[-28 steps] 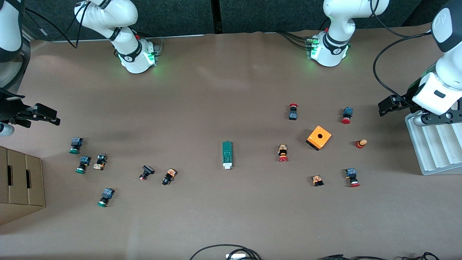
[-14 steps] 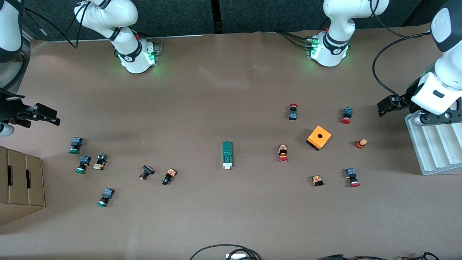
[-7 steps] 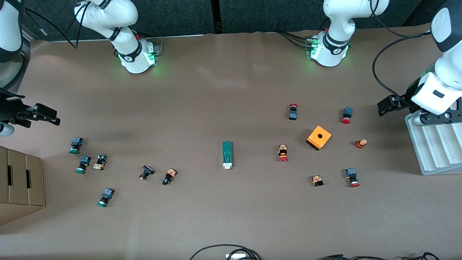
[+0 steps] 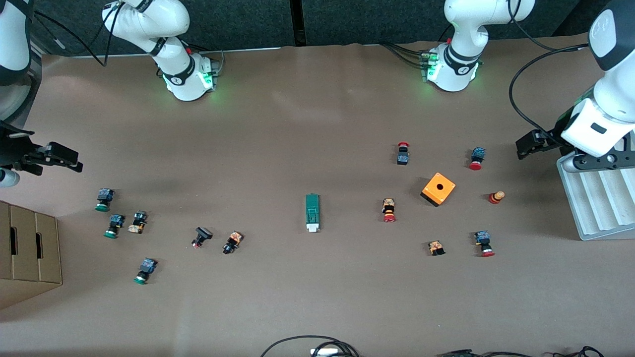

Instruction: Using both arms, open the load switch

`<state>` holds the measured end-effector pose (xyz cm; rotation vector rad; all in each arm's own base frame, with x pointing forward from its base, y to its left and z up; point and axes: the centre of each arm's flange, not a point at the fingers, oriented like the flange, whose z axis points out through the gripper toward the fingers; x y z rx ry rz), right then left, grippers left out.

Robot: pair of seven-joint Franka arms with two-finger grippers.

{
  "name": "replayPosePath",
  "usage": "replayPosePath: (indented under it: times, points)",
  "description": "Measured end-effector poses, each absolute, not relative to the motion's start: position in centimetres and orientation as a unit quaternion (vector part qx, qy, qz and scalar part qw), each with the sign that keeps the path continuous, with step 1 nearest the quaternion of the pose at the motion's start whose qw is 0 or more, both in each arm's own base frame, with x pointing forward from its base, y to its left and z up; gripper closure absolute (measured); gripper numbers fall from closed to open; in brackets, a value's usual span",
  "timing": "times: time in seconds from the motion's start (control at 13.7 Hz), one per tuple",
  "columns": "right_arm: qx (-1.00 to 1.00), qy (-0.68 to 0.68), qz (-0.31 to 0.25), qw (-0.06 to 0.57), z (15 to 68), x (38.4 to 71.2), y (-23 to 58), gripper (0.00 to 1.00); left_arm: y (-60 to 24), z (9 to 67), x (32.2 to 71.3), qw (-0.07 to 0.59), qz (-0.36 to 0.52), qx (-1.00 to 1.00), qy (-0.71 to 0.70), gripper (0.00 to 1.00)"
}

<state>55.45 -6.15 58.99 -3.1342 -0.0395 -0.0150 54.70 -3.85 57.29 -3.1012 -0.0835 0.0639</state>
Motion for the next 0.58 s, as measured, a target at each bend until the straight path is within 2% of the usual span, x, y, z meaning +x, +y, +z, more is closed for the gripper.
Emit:
replayPosePath:
  times: [0.58]
  points:
    - [-1.0, -0.013, -0.005, 0.004, 59.0, 55.4, -6.1, 0.0, -10.3, 58.1, 54.0, 0.02, 0.009, -0.997, -0.071, 0.0]
